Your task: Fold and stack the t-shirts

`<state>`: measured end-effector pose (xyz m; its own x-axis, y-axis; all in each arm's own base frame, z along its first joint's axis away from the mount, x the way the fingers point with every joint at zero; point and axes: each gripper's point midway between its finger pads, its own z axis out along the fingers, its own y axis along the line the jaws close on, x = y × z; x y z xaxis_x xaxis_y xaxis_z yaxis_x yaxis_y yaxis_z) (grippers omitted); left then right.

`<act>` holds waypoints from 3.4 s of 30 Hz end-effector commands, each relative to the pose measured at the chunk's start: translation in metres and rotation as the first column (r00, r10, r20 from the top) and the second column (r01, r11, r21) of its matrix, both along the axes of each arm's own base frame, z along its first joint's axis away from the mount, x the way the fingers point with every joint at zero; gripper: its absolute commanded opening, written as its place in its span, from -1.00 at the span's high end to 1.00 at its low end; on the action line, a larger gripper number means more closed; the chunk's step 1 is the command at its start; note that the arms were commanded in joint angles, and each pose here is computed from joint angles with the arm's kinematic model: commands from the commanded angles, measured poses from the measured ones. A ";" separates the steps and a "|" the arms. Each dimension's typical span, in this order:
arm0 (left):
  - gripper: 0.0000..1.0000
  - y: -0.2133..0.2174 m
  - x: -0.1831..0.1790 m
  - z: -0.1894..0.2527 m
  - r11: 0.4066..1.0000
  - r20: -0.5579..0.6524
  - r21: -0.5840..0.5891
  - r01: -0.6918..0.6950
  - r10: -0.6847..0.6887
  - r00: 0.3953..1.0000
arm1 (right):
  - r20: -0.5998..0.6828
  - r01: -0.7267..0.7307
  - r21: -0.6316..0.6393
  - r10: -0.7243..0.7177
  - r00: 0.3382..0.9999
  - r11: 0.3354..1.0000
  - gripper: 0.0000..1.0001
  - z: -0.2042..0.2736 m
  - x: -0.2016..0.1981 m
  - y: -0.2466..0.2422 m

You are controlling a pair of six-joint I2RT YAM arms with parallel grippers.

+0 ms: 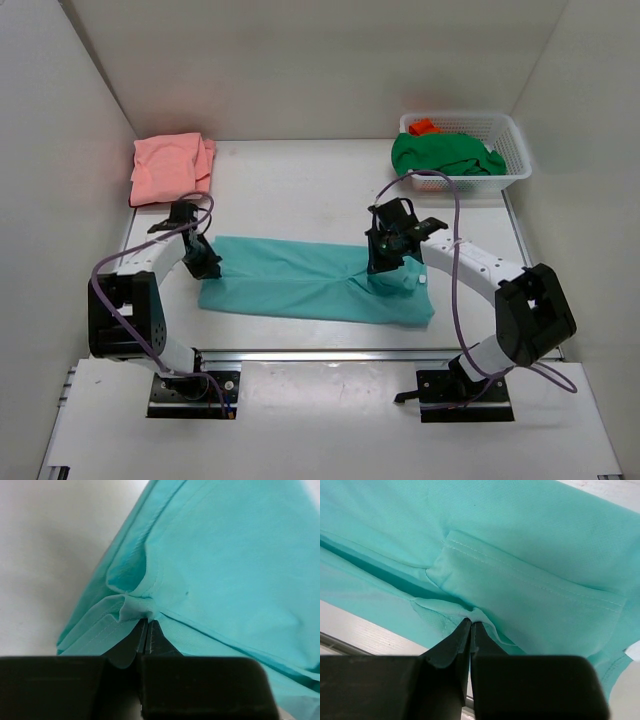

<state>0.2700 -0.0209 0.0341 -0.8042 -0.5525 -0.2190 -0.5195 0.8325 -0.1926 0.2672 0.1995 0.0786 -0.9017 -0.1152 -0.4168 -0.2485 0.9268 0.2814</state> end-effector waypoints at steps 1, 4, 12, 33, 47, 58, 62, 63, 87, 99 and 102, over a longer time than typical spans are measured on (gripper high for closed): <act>0.90 -0.008 0.051 0.024 0.999 0.175 -0.050 0.007 0.002 0.985 | 0.105 0.035 0.006 -0.035 0.994 0.999 1.00 0.020 0.019 -0.005; 0.48 -0.014 0.074 0.032 0.997 0.231 -0.082 0.007 0.012 0.973 | 0.109 0.047 -0.005 -0.046 0.993 0.999 0.86 0.017 0.017 -0.008; 0.23 -0.005 0.088 0.037 0.998 0.205 -0.030 -0.049 0.054 0.977 | 0.251 0.153 -0.049 -0.136 0.958 0.987 0.33 0.046 0.028 -0.027; 0.19 -0.017 0.023 -0.036 0.925 -0.232 0.210 0.317 -0.268 0.935 | -0.181 0.102 -0.220 -0.144 0.973 0.970 0.50 -0.076 0.003 -0.040; 0.38 -0.100 -0.108 -0.028 0.900 -0.339 -0.181 0.397 -0.436 0.834 | -0.028 -0.028 -0.030 0.027 0.999 0.999 0.47 -0.065 0.225 0.076; 0.52 -0.163 -0.101 0.047 0.829 -0.067 -0.468 0.304 -0.377 0.924 | 0.381 -0.149 0.109 0.097 0.920 0.983 0.51 0.073 0.281 0.103; 0.50 -0.175 -0.062 0.085 0.804 0.034 -0.499 0.324 -0.355 0.934 | 0.502 -0.132 0.101 0.064 0.862 0.986 0.46 0.158 0.269 0.088; 0.50 -0.177 -0.050 0.094 0.800 0.069 -0.501 0.331 -0.344 0.936 | 0.517 -0.133 0.097 0.064 0.853 0.986 0.45 0.173 0.260 0.086; 0.60 -0.220 0.202 0.002 0.823 0.127 -0.352 0.445 -0.430 0.894 | 0.080 -0.559 0.306 0.564 0.822 0.771 0.99 0.008 -0.092 0.207; 0.60 -0.172 0.259 -0.018 0.909 0.085 -0.327 0.260 -0.246 0.966 | -0.176 -0.394 -0.093 0.375 0.910 0.914 1.00 -0.084 -0.057 0.109; 0.60 -0.160 0.268 -0.015 0.926 0.087 -0.294 0.238 -0.222 0.971 | -0.162 -0.411 -0.134 0.389 0.907 0.902 0.99 -0.079 -0.037 0.089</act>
<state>0.5295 -0.2086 0.0181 -0.9336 -0.3479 -0.0859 -0.2488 0.8018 -0.5433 0.2107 0.3465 0.0195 -0.8179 -0.4859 -0.3082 -0.5737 0.7299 0.3716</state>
